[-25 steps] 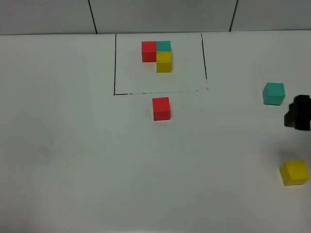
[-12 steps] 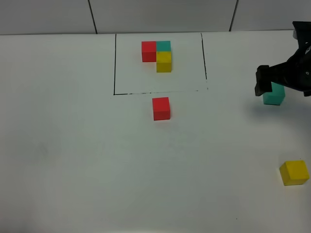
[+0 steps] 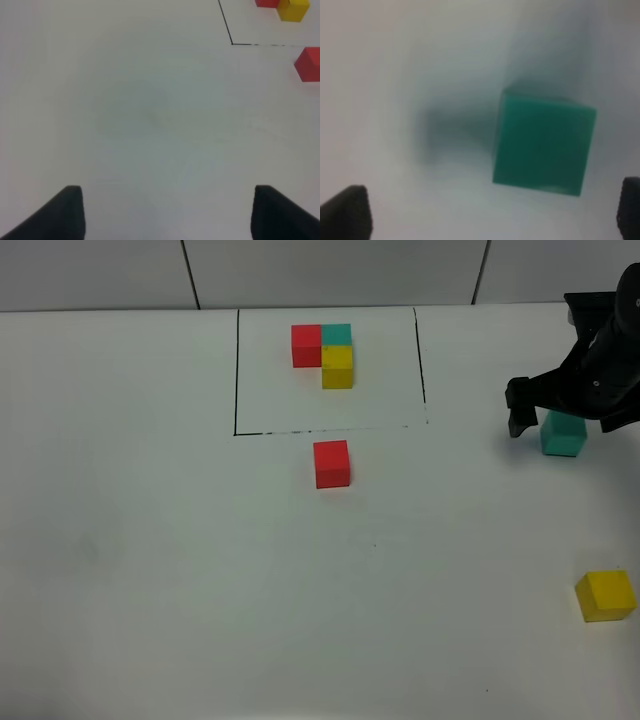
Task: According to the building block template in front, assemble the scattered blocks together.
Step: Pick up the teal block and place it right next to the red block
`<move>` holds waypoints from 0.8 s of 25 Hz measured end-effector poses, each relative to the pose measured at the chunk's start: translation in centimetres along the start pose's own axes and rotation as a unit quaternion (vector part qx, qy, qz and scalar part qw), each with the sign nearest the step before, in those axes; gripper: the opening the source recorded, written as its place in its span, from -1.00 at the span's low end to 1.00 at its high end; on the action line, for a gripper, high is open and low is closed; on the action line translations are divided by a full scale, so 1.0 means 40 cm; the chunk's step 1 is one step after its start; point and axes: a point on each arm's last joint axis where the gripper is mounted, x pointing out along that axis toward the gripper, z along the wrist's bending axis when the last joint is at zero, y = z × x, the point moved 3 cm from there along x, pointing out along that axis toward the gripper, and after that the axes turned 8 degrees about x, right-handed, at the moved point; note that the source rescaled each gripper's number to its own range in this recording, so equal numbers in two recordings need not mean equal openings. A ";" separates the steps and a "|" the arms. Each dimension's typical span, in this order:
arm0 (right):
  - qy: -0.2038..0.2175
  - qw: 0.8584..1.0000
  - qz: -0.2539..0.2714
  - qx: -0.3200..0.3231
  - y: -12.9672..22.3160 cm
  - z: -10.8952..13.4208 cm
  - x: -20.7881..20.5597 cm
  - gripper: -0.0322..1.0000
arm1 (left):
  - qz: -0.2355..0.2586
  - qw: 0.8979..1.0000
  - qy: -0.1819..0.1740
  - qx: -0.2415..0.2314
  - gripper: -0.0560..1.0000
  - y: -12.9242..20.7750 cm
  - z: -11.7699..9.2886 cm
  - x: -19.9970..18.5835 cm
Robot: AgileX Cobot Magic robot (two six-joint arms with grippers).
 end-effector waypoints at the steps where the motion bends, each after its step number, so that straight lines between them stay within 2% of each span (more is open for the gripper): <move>1: 0.001 1.000 0.001 0.001 -0.005 -0.003 0.008 1.00 | 0.000 1.000 0.000 0.000 0.14 0.000 0.000 0.000; 10: 0.013 1.000 0.015 0.022 -0.012 -0.063 0.062 1.00 | 0.000 1.000 0.000 0.000 0.14 0.000 0.000 0.000; 20: 0.013 1.000 0.018 0.013 -0.008 -0.067 0.112 0.99 | 0.000 1.000 0.000 0.000 0.14 0.000 0.000 0.000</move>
